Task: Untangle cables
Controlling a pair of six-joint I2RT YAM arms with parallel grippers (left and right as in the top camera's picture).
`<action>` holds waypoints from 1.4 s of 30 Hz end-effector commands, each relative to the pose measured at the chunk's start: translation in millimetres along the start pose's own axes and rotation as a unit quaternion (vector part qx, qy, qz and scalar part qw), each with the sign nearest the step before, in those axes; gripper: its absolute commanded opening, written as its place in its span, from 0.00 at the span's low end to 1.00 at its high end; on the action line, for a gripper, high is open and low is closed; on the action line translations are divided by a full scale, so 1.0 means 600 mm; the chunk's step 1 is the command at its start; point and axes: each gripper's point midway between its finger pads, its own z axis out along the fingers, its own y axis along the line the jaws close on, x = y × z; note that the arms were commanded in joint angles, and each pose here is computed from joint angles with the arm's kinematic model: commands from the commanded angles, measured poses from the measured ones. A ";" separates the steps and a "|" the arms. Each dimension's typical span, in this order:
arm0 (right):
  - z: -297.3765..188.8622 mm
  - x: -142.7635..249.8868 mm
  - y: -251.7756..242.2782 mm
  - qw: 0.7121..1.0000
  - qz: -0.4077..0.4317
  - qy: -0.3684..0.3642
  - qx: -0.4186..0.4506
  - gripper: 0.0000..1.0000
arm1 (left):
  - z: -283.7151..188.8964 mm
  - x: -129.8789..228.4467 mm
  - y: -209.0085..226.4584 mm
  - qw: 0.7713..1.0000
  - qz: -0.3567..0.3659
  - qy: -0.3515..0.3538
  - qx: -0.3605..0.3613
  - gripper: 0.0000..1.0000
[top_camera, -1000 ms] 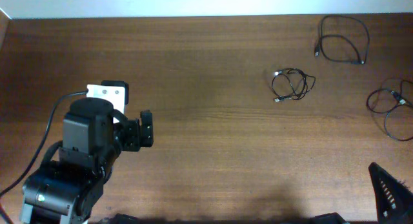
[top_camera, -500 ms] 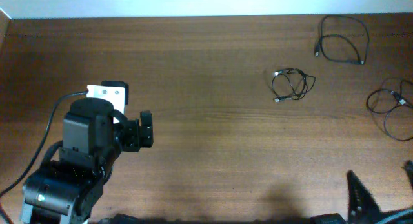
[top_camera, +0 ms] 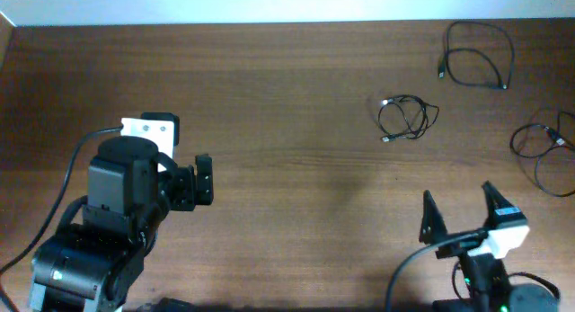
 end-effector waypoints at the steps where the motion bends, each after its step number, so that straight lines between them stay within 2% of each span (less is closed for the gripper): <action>1: 0.028 0.048 -0.003 1.000 -0.003 -0.010 -0.004 0.98 | -0.004 -0.003 0.004 1.000 -0.005 -0.005 -0.006 0.99; 7: 0.053 0.103 -0.008 1.000 -0.005 -0.029 -0.004 0.99 | -0.004 -0.003 0.004 1.000 -0.005 -0.005 -0.006 0.99; 16: 0.060 0.146 -0.021 1.000 -0.002 -0.005 0.016 0.99 | -0.004 -0.003 0.004 1.000 -0.005 -0.005 -0.006 0.99; 28: 0.058 0.145 -0.043 0.999 -0.002 -0.007 0.053 0.98 | -0.004 -0.003 0.004 1.000 -0.005 -0.005 -0.006 0.99; 38: 0.057 0.119 -0.042 0.998 0.012 -0.038 0.047 0.98 | -0.004 -0.003 0.004 1.000 -0.005 -0.005 -0.006 0.99; 42: 0.058 0.131 -0.043 0.999 0.012 -0.023 0.046 0.98 | -0.004 -0.003 0.004 1.000 -0.005 -0.005 -0.006 1.00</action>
